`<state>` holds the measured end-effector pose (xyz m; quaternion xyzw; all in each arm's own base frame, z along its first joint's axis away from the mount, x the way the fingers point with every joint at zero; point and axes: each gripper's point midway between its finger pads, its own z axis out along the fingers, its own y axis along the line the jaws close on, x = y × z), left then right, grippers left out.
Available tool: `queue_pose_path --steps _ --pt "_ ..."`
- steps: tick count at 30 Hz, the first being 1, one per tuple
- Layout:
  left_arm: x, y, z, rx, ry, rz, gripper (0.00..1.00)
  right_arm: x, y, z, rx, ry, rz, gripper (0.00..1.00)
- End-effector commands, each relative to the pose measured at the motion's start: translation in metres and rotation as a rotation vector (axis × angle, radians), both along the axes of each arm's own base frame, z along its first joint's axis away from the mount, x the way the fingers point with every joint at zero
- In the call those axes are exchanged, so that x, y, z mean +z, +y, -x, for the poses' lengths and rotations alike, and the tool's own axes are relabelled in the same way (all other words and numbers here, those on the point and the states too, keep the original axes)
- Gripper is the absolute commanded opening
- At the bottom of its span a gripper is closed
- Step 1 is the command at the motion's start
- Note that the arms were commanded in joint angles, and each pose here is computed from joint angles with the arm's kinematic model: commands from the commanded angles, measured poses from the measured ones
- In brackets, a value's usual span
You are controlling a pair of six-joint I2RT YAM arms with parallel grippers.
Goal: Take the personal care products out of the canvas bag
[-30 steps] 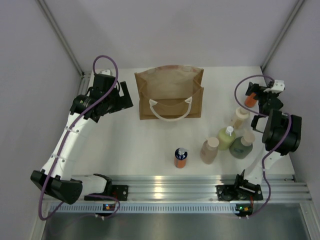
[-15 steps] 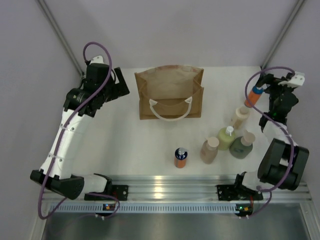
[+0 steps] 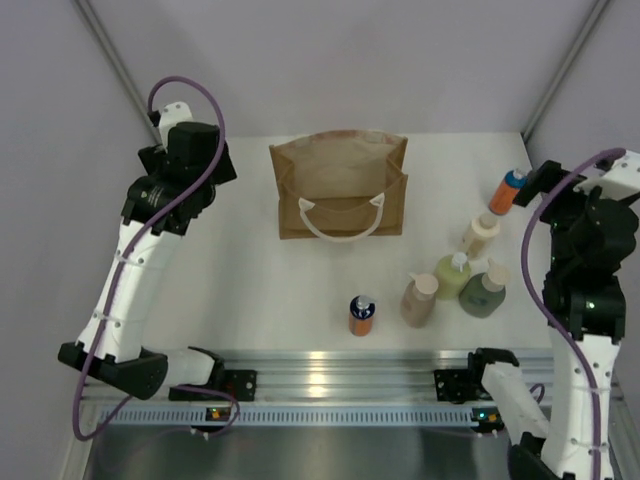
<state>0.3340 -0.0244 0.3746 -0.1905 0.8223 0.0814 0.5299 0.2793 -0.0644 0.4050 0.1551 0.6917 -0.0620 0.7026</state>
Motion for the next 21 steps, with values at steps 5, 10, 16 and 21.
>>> queue_pose_path --steps 5,10,16,21 --pt "-0.003 0.024 0.041 0.047 -0.025 -0.086 0.99 -0.006 0.012 0.099 -0.011 0.195 0.052 0.99" --pt "-0.006 0.020 0.083 -0.022 -0.107 0.065 0.99 -0.033 0.031 0.139 0.093 0.272 0.008 1.00" --pt "-0.017 0.025 0.114 -0.077 -0.123 0.082 0.99 -0.039 0.002 0.188 0.002 0.311 0.121 0.99" --pt "-0.011 0.033 0.126 -0.087 -0.149 0.051 0.99 -0.027 -0.007 0.209 0.013 0.291 0.162 1.00"
